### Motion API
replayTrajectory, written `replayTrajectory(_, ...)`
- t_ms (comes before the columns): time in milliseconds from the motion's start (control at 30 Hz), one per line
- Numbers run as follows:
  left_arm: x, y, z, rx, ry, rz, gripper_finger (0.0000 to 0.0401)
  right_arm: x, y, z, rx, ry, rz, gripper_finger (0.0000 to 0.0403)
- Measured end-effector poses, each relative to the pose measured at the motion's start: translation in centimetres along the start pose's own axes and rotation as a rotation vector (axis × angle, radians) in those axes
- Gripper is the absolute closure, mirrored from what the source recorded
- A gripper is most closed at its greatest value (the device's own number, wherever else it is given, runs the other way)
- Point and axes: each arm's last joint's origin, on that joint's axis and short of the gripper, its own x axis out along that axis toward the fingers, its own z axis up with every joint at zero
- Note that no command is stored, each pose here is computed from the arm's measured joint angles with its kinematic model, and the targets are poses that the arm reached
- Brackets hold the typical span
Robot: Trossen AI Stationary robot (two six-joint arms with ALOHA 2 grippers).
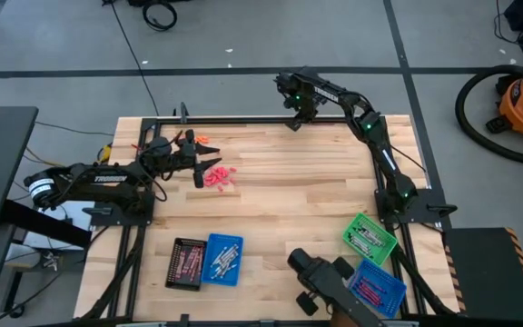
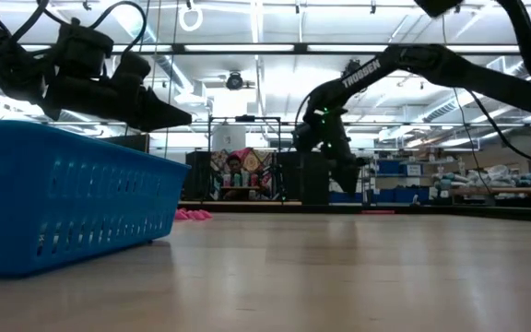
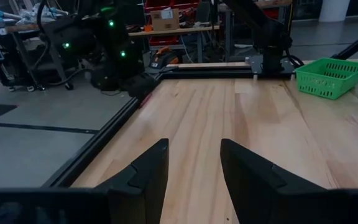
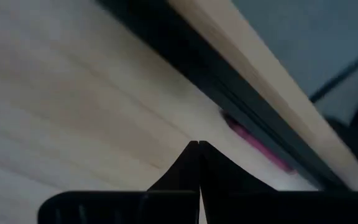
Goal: Sort crayons
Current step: Put the red crayon into the right blue bin
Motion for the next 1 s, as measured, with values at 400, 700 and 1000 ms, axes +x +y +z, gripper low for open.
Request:
replayTrajectory(400,0.0,-0.1,0.0,-0.006,0.002,-0.008,0.0246,1.2,-2.0,0.3,0.243,-0.004,-0.052,0.0397)
replayTrajectory(700,0.0,-0.1,0.0,-0.006,0.001,-0.009,0.0246,3.2,-2.5,0.1,0.288,0.049,-0.039,0.0397)
replayTrajectory(1000,0.0,-0.1,0.0,-0.006,0.000,-0.008,0.0246,3.2,-0.1,-1.6,0.220,0.219,0.100,0.0397)
